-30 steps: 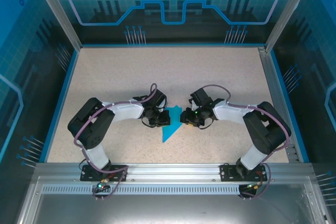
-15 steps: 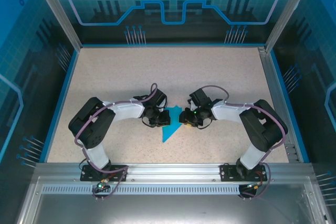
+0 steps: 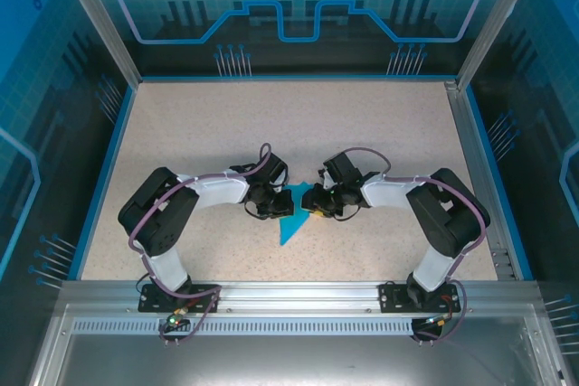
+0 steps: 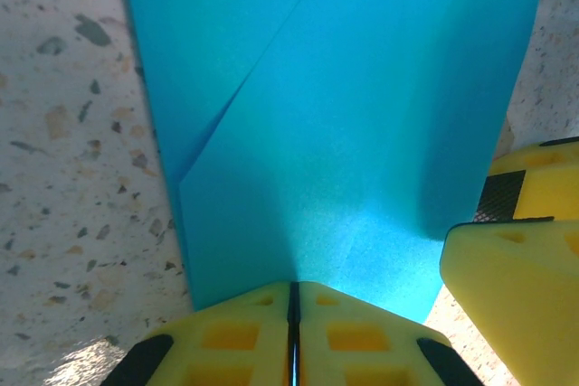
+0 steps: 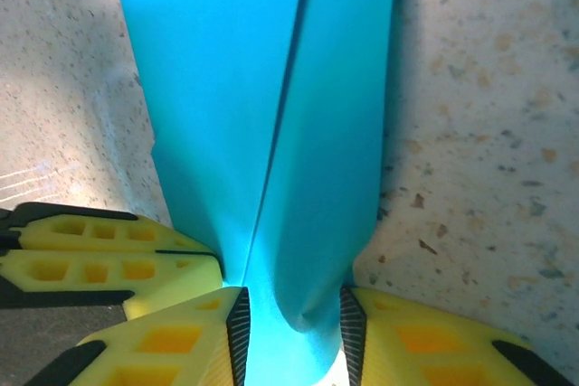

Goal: Fold a paper plane with a square sheet of paper (pick it up from the middle)
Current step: Turn over the paper at the center of the table, then rotate the paper at the center of the table.

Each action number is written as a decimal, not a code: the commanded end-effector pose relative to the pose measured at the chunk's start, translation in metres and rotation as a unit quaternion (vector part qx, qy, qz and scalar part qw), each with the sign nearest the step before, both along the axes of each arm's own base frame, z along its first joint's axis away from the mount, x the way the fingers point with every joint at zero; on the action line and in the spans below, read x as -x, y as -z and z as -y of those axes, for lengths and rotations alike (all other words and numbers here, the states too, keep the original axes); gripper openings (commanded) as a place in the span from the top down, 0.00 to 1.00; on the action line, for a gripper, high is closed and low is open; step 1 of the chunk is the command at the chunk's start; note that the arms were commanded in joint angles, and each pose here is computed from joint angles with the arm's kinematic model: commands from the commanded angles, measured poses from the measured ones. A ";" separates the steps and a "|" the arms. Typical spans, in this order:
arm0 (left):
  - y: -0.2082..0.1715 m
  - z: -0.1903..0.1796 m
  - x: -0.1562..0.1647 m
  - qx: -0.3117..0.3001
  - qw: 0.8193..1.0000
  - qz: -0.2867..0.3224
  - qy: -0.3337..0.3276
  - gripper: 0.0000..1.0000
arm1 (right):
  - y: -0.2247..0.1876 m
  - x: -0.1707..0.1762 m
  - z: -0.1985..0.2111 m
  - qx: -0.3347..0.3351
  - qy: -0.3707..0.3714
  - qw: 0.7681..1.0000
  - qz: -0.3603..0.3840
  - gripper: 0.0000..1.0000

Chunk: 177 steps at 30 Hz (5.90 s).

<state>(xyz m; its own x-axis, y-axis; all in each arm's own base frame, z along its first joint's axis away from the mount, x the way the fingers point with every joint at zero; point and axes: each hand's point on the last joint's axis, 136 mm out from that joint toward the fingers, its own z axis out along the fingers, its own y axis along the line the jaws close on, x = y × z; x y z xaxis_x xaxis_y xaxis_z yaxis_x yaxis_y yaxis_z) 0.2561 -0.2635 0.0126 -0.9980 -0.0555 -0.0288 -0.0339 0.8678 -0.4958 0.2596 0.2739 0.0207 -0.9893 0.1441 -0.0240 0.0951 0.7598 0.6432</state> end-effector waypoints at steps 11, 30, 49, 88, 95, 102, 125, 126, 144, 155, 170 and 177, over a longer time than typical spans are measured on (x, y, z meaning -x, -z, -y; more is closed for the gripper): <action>-0.016 0.004 -0.008 0.052 0.998 0.009 -0.035 0.89 | -0.008 -0.023 -0.010 -0.030 0.029 0.999 0.032 0.59; -0.010 -0.027 -0.012 0.000 0.997 0.027 -0.067 0.88 | -0.022 -0.034 -0.020 -0.077 -0.014 0.995 0.063 0.56; -0.006 -0.027 -0.011 -0.001 0.998 0.020 -0.066 0.89 | -0.015 -0.013 -0.025 -0.053 0.010 0.997 0.061 0.58; -0.092 -0.110 -0.013 -0.039 0.951 0.218 -0.218 0.73 | -0.127 -0.017 0.134 0.547 -0.064 0.823 0.137 0.95; -0.093 -0.140 -0.002 -0.064 0.931 0.239 -0.268 0.68 | -0.099 -0.017 0.105 0.622 -0.092 0.772 0.090 0.95; -0.095 -0.167 0.010 -0.083 0.913 0.251 -0.311 0.58 | -0.042 -0.018 0.037 0.610 -0.127 0.780 0.060 0.94; -0.085 -0.117 -0.002 -0.037 0.952 0.207 -0.224 0.48 | -0.097 -0.031 0.011 0.060 -0.049 0.987 0.143 0.31; -0.086 -0.112 -0.004 -0.031 0.954 0.204 -0.215 0.48 | -0.088 -0.036 0.021 0.060 -0.037 0.989 0.129 0.33; -0.075 -0.076 -0.014 -0.004 0.974 0.150 -0.168 0.44 | -0.010 -0.069 -0.007 0.050 -0.098 0.993 0.041 0.56; -0.071 -0.073 -0.012 -0.002 0.977 0.144 -0.157 0.45 | -0.013 -0.077 0.015 0.034 -0.046 0.997 0.058 0.87; -0.071 -0.065 -0.015 0.011 0.979 0.138 -0.151 0.45 | -0.015 -0.060 0.065 0.018 0.069 0.995 0.070 0.67; -0.069 -0.063 -0.015 0.016 0.979 0.134 -0.155 0.41 | -0.060 -0.024 0.091 0.125 0.038 0.983 0.127 0.39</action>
